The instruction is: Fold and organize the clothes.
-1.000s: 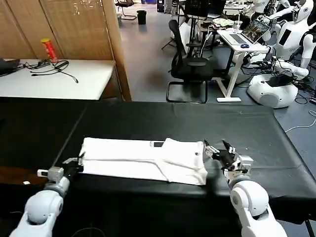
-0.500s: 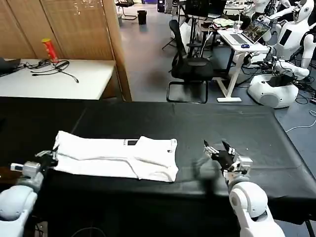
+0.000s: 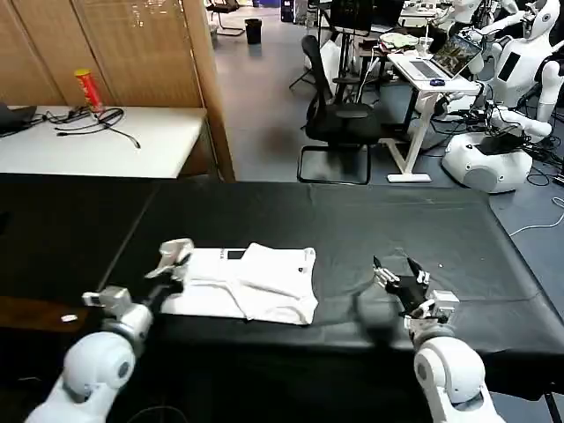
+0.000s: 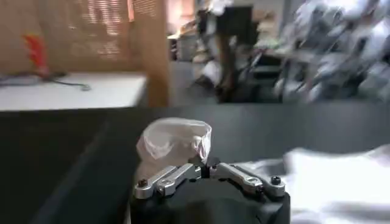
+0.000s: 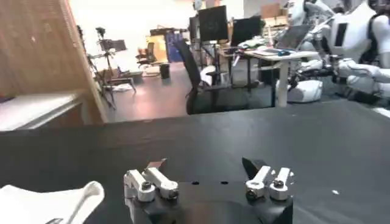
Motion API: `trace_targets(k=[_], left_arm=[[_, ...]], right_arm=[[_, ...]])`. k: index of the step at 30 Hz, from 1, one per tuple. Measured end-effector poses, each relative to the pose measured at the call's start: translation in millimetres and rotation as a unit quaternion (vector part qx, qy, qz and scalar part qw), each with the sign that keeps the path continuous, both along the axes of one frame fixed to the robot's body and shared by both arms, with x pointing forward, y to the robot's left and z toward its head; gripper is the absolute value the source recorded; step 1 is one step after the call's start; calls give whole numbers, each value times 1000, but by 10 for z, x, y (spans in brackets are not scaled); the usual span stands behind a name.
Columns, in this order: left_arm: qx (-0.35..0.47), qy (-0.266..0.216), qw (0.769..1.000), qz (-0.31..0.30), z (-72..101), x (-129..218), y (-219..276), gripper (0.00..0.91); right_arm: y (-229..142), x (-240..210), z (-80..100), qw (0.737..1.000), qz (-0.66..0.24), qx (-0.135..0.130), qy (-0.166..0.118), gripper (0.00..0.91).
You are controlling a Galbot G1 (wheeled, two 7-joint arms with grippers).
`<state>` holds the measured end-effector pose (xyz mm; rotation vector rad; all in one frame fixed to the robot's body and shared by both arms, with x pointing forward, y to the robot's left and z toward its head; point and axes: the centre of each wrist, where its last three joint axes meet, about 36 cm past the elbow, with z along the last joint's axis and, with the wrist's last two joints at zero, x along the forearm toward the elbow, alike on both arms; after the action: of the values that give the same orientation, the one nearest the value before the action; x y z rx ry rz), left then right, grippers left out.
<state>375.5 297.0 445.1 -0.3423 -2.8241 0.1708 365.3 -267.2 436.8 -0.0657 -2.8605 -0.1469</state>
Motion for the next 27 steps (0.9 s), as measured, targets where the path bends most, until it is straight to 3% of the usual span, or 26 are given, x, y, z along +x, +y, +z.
trace_targets(k=[14, 27], left_arm=[[-65, 18, 992, -106, -209, 21, -936, 0], [-83, 24, 990, -115, -383, 61, -1263, 0]], right_arm=[[-79, -80, -18, 1000, -15, -1, 4, 878], [-37, -64, -36, 1000, -11, 1, 5, 878]])
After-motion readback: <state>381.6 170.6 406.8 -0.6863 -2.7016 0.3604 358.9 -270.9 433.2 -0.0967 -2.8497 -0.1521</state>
